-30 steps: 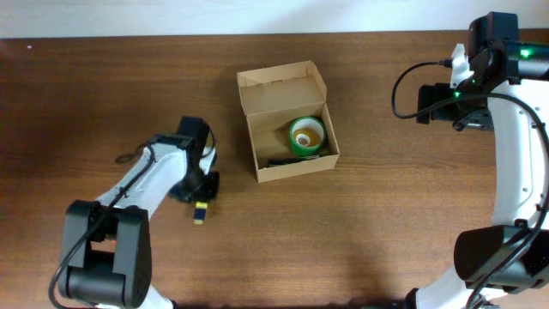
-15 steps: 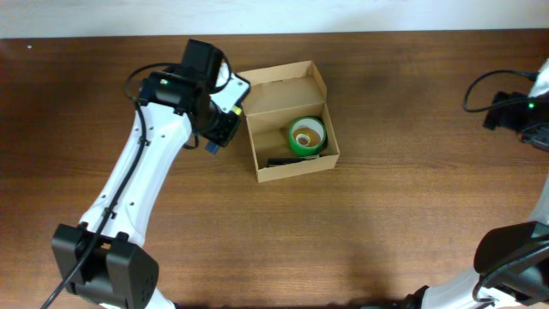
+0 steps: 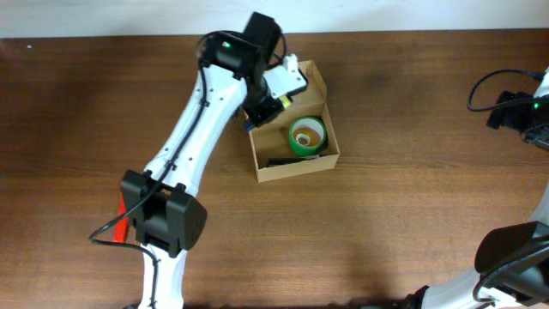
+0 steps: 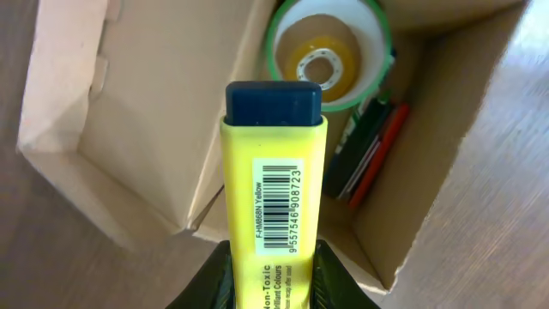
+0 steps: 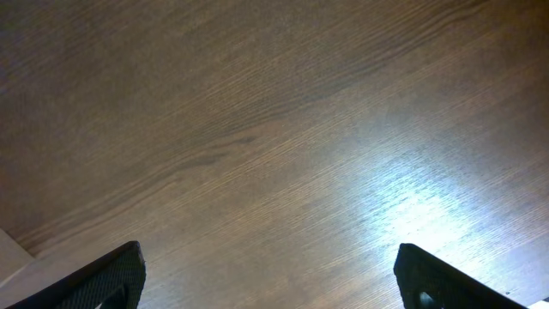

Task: Pack container
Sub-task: 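Carry the yellow highlighter into the box and release it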

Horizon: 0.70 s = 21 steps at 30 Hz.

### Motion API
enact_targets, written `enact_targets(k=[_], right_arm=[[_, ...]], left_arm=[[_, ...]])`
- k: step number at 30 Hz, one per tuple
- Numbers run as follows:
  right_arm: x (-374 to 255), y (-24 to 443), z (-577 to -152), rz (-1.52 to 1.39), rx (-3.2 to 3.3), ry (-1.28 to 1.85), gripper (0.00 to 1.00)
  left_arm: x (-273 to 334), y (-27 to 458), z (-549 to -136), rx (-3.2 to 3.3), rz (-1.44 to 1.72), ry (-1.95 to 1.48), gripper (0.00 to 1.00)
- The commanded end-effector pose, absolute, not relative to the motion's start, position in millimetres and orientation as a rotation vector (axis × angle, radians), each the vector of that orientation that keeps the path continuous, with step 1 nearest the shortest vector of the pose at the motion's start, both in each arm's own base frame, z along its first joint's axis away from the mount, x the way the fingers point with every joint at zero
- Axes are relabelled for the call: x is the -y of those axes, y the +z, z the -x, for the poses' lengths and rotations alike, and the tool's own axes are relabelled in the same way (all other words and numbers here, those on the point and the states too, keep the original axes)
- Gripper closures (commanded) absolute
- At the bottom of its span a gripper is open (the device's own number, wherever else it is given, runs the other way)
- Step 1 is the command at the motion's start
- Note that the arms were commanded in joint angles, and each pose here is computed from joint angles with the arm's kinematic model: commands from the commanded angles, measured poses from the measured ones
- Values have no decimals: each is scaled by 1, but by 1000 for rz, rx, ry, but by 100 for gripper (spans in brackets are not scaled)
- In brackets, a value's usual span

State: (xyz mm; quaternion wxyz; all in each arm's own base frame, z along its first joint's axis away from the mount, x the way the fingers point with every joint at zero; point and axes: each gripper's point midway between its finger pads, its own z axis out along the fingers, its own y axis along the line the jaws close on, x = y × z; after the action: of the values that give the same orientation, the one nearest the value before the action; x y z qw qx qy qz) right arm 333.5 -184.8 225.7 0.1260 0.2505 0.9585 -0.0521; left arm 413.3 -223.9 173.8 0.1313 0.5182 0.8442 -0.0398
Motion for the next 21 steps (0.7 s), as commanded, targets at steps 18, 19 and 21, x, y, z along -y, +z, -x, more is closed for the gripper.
enact_targets(k=[18,19,21], right_arm=[[179,234,-336,-713,-2758,-114,7],[179,234,-336,-713,-2758,-114,7],[179,234,-336,-713,-2759,-115,7]], left_arm=[[273,103,-395,-2332,-1922,-52,98],[276,103,-392,-2333,-1923,-85,99],[277,101,-387,-2347,-1928,-123,99]])
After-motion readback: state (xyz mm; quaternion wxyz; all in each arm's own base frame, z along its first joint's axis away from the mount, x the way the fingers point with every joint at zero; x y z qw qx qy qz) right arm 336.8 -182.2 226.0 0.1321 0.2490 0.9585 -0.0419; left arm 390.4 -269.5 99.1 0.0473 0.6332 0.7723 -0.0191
